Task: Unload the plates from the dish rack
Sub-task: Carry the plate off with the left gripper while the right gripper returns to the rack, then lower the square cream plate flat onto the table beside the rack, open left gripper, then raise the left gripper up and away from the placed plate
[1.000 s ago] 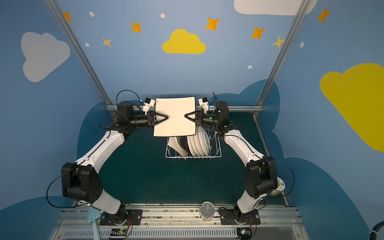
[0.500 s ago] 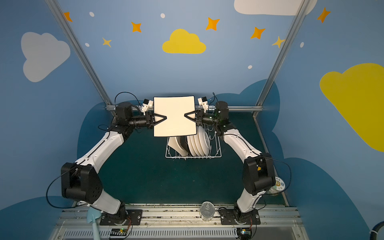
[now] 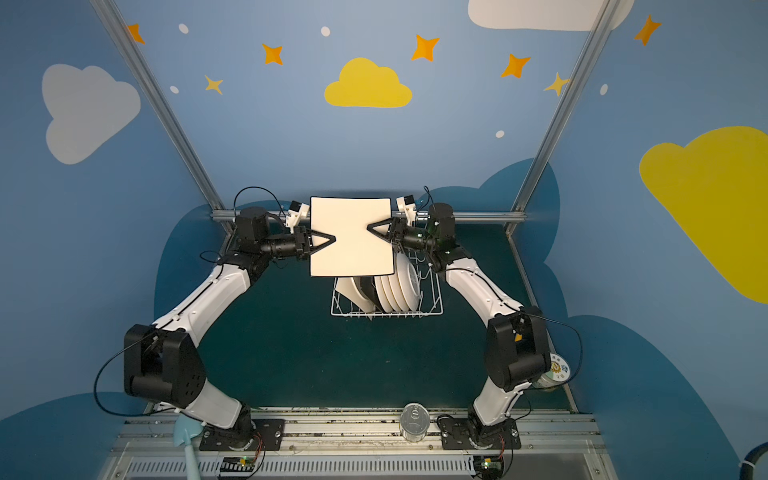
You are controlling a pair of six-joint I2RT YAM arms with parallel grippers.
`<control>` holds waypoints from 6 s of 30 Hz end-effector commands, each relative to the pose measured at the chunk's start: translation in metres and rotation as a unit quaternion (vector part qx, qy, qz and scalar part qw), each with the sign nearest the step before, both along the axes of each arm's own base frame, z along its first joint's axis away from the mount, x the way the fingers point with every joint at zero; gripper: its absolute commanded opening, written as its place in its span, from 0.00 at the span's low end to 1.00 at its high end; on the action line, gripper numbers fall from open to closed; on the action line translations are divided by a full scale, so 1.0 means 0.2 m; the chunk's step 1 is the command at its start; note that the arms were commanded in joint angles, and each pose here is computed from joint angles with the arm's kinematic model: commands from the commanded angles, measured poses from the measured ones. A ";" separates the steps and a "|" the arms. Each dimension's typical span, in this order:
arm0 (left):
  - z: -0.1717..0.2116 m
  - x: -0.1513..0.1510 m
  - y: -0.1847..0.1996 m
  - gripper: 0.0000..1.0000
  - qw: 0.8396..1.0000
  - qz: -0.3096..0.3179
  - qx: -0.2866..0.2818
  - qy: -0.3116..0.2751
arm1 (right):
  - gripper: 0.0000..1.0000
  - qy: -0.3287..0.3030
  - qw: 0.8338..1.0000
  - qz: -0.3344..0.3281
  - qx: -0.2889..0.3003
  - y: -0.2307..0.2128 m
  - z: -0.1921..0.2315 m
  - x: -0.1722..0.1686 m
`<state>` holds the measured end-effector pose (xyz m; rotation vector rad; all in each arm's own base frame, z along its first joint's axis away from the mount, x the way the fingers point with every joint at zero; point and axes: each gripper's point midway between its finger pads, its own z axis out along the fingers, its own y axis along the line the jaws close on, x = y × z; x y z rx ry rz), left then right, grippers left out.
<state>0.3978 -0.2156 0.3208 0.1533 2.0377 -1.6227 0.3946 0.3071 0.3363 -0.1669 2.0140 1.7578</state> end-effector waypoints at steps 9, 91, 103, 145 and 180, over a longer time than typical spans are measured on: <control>0.32 -0.09 0.11 0.03 0.995 0.004 -0.005 -0.100 | 0.89 -0.085 0.993 -0.045 -0.065 -0.13 0.14 -0.08; -0.97 0.32 0.95 0.03 0.962 0.021 0.235 0.140 | 0.91 -0.376 0.845 0.046 -0.378 0.05 -0.19 -0.67; -1.12 0.35 1.09 0.18 0.951 0.039 0.247 0.181 | 0.91 -0.374 0.845 0.049 -0.380 0.05 -0.20 -0.68; -1.35 0.33 1.43 0.82 0.910 0.125 0.308 0.249 | 0.91 -0.382 0.834 0.030 -0.398 -0.01 -0.16 -0.69; 0.11 -0.07 0.62 1.00 0.915 0.193 0.339 -0.109 | 0.91 -0.366 0.833 -0.089 -0.405 -0.16 -0.06 -0.48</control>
